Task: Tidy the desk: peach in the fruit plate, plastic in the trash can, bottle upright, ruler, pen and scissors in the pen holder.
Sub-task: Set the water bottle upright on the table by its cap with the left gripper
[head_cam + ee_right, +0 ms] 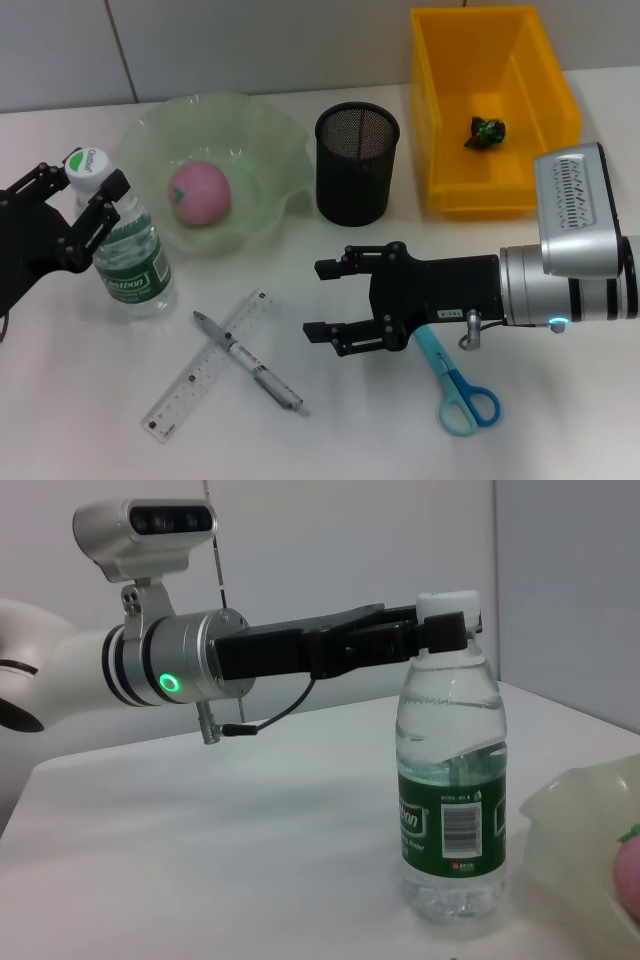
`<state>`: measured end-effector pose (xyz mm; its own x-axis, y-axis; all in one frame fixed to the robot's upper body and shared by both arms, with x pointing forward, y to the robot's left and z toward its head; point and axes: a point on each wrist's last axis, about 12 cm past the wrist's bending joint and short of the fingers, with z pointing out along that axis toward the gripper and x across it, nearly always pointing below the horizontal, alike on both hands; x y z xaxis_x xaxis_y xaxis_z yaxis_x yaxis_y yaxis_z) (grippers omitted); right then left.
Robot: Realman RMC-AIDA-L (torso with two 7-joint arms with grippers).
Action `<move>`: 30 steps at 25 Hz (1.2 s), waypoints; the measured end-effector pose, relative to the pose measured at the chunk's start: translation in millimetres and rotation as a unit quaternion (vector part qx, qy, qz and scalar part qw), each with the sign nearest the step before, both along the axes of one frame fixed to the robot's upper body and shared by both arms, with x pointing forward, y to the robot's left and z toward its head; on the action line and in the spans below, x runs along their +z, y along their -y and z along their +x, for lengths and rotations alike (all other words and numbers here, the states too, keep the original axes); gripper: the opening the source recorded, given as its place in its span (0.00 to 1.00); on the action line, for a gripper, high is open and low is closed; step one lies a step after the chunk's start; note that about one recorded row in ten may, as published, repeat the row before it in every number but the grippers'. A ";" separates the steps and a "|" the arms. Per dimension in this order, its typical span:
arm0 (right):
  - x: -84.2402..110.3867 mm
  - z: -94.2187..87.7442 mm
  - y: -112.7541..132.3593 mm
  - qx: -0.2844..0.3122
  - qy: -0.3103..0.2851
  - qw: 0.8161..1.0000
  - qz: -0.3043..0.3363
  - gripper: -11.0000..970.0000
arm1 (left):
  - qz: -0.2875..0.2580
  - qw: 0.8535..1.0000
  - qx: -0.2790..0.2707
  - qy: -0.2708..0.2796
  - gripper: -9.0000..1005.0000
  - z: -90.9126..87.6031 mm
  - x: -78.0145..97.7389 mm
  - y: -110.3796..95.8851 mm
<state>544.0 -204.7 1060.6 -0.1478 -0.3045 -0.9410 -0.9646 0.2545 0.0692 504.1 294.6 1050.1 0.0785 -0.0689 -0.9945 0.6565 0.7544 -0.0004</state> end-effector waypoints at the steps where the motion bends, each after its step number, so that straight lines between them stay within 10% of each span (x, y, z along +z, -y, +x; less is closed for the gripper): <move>1: 0.0 0.0 0.0 0.000 0.000 1.000 0.000 0.80 | 0.001 1.000 0.000 0.000 0.46 0.1 -0.5 0.5; 30: -0.5 -0.2 -0.6 0.001 -0.002 1.000 0.000 0.80 | 0.015 1.000 0.002 0.002 0.47 2.3 -2.3 3.0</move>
